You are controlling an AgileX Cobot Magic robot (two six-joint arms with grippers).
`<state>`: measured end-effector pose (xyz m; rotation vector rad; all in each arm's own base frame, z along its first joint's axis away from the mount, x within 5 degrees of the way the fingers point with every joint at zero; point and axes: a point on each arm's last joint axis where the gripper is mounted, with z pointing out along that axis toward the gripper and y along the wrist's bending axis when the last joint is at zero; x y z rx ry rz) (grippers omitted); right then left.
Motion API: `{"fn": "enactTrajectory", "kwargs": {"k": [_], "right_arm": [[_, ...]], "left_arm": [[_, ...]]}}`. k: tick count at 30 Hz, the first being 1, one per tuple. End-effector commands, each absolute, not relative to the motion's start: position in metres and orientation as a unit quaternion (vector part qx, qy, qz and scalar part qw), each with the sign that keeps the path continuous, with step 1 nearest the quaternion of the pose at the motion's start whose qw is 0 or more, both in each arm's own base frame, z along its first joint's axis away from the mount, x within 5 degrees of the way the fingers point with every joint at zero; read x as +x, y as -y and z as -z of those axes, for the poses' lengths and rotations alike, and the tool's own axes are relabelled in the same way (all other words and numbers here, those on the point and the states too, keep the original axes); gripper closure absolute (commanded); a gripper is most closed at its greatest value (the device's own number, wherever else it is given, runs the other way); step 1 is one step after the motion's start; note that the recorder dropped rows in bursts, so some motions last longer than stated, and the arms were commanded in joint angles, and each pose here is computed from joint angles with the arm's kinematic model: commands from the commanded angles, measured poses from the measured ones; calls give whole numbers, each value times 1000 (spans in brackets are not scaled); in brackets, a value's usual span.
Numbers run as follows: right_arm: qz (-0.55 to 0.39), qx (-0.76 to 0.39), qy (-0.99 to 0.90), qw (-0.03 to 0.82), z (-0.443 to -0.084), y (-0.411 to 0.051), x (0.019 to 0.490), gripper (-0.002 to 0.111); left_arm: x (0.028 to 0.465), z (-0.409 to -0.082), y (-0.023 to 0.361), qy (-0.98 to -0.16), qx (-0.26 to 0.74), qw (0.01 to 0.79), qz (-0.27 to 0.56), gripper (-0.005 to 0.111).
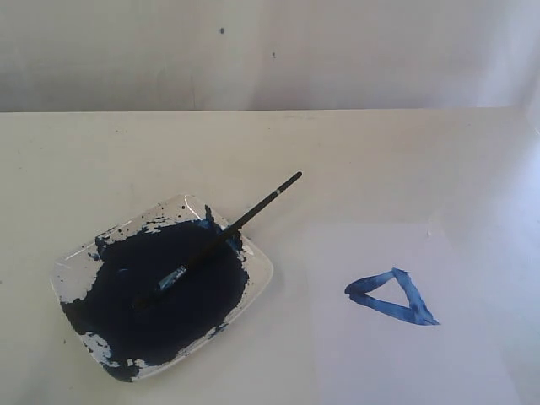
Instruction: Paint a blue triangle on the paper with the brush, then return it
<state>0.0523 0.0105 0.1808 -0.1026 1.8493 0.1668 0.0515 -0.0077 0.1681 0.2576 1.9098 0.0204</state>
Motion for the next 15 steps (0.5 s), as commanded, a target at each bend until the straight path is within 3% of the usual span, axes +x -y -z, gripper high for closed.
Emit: {"fn": "enactTrajectory", "kwargs": {"k": [1,15], "right_arm": [[-69,-50,-792,604,-182,-11,52,108],[-69,-50,-792,604,-182,-11,52,108]], "left_arm": [[51,-167,8,-816,89,570,8,107],[52,-167,2,-820,42,570,-22,107]]}}
